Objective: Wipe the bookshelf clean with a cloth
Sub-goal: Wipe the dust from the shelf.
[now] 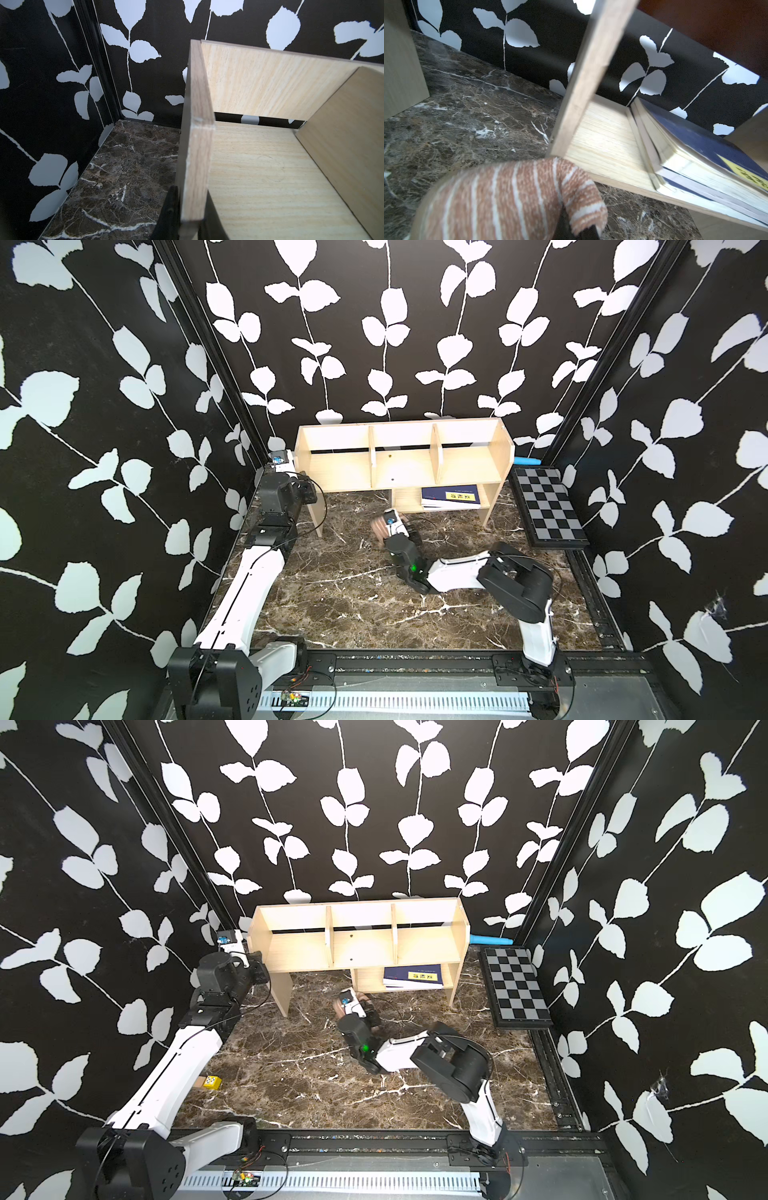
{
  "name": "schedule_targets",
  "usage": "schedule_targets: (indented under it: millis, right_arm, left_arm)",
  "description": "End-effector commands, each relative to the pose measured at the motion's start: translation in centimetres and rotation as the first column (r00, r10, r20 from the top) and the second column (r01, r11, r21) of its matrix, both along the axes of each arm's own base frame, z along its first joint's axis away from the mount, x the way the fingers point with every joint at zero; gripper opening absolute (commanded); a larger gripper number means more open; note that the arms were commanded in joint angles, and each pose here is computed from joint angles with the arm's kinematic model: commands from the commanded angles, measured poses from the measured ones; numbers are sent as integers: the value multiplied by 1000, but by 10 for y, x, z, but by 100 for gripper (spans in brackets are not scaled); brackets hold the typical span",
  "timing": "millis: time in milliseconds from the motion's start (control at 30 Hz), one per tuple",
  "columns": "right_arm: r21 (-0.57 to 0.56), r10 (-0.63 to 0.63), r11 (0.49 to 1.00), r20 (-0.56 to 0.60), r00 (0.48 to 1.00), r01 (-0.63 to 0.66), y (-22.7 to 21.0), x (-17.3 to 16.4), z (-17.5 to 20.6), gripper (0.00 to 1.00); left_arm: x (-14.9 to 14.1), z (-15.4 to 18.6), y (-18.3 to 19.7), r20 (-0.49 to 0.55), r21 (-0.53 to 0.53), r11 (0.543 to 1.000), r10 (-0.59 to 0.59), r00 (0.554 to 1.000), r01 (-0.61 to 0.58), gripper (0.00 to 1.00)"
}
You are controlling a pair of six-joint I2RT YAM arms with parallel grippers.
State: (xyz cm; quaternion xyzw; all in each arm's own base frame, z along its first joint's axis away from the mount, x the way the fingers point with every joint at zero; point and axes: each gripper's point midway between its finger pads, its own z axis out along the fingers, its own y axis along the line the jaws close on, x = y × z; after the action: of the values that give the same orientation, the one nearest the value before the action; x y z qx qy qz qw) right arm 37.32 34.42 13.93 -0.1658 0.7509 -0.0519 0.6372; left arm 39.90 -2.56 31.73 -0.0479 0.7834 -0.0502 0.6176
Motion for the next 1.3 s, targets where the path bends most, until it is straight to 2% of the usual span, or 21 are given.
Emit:
schedule_targets:
  millis: [0,133,200,267,367,467,833,933,1033,1133,1267]
  right_arm:
    - [157,-70,986,80,994,57,-23,-2,38,0]
    - [238,-127,965,74,989,107,-58,4,47,0]
    - [287,-116,954,79,990,89,-62,8,56,0]
    - [317,-92,947,111,990,53,-58,13,71,0]
    - [306,-45,952,150,988,-4,-40,22,91,0]
    - [302,-19,953,157,987,-30,-25,31,97,0]
    - [286,52,957,6,999,-51,2,42,32,0]
    - [308,76,949,-44,996,-59,2,34,16,0]
    - [330,87,941,-36,996,-70,-1,16,15,0]
    - [266,97,960,-20,995,-88,-1,1,37,0]
    - [196,103,976,-17,995,-97,-14,-11,100,0]
  left_arm:
    - [-11,-2,-5,-42,-145,989,6,999,-12,0]
    - [-11,-3,-5,-43,-149,989,5,999,-12,0]
    - [-11,-2,-5,-41,-150,989,4,999,-10,0]
    - [-11,-2,-5,-41,-150,989,4,999,-10,0]
    - [-10,-3,-6,-42,-152,988,2,999,-8,0]
    - [-10,-3,-6,-41,-151,988,2,999,-8,0]
    - [-10,-3,-7,-40,-155,988,-4,999,-2,0]
    - [-10,-3,-6,-41,-153,988,2,999,-8,0]
    - [-10,-2,-5,-41,-151,988,5,999,-11,0]
    - [-10,-4,-5,-45,-152,988,7,999,-14,0]
    - [-9,-6,-5,-53,-155,988,6,999,-14,0]
